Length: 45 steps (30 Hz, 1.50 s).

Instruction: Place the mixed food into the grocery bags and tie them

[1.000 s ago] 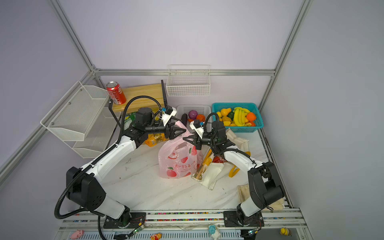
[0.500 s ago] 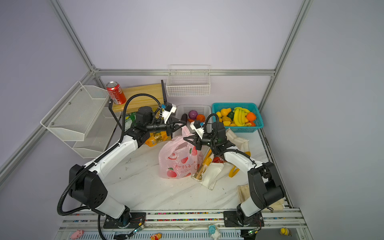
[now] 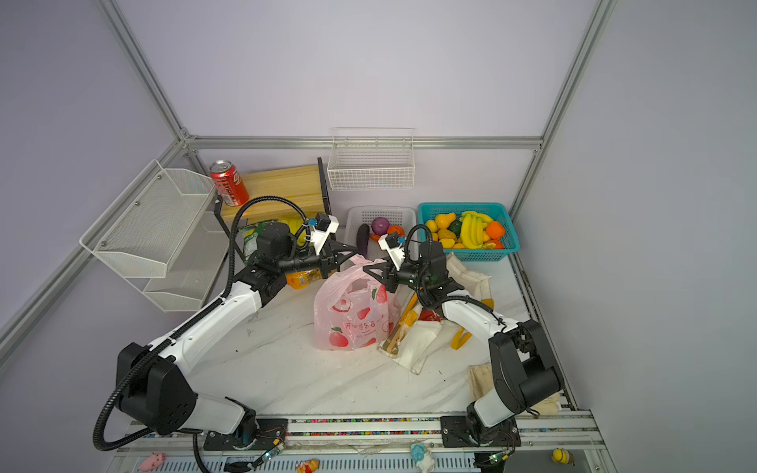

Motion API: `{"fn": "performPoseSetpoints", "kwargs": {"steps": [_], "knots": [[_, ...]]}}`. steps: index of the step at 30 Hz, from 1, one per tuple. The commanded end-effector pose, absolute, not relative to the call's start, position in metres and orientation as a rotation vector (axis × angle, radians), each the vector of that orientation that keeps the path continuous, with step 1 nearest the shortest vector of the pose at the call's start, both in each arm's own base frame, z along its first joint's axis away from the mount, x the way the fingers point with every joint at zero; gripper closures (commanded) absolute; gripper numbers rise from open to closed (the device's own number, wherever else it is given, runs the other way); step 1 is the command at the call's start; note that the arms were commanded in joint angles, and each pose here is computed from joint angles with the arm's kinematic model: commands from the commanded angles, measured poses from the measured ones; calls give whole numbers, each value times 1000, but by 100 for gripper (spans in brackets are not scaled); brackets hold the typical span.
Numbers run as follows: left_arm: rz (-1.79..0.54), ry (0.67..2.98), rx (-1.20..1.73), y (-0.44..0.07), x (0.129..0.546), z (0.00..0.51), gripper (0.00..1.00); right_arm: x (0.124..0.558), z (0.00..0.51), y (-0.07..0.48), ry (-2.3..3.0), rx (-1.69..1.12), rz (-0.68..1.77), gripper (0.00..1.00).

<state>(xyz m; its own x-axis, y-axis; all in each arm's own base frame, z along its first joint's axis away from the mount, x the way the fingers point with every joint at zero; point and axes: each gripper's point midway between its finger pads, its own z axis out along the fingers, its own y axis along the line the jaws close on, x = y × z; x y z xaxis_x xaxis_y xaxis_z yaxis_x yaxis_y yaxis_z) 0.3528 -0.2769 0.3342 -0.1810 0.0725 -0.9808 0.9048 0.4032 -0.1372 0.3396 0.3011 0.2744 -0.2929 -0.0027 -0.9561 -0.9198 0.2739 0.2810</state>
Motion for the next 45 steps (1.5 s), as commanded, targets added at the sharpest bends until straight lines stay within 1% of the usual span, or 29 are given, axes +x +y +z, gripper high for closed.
{"fn": "performPoseSetpoints", "kwargs": {"steps": [1, 7, 12, 15, 19, 20, 21, 30, 35, 42, 45], "knots": [[-904, 1504, 917, -273, 338, 336, 100, 348, 289, 302, 1552, -808, 1222, 88], [-870, 1534, 941, -280, 330, 305, 100, 358, 285, 303, 1606, -740, 1252, 89], [-848, 1604, 920, -282, 333, 283, 100, 361, 284, 302, 1617, -718, 1249, 87], [-846, 1633, 913, -283, 336, 270, 97, 358, 285, 303, 1604, -726, 1265, 85], [-832, 1656, 884, -282, 342, 266, 96, 354, 279, 304, 1590, -789, 1242, 79], [-841, 1686, 883, -284, 346, 253, 97, 354, 276, 303, 1597, -804, 1219, 78], [-848, 1687, 881, -285, 346, 252, 97, 353, 273, 303, 1603, -814, 1205, 77], [-873, 1661, 895, -288, 345, 257, 97, 349, 271, 300, 1602, -851, 1176, 60], [-883, 1657, 904, -290, 343, 256, 97, 350, 269, 302, 1611, -856, 1187, 53], [-890, 1661, 911, -291, 342, 253, 97, 346, 279, 303, 1568, -835, 1248, 47], [-895, 1656, 920, -292, 340, 253, 97, 348, 284, 303, 1567, -806, 1253, 47]]}}
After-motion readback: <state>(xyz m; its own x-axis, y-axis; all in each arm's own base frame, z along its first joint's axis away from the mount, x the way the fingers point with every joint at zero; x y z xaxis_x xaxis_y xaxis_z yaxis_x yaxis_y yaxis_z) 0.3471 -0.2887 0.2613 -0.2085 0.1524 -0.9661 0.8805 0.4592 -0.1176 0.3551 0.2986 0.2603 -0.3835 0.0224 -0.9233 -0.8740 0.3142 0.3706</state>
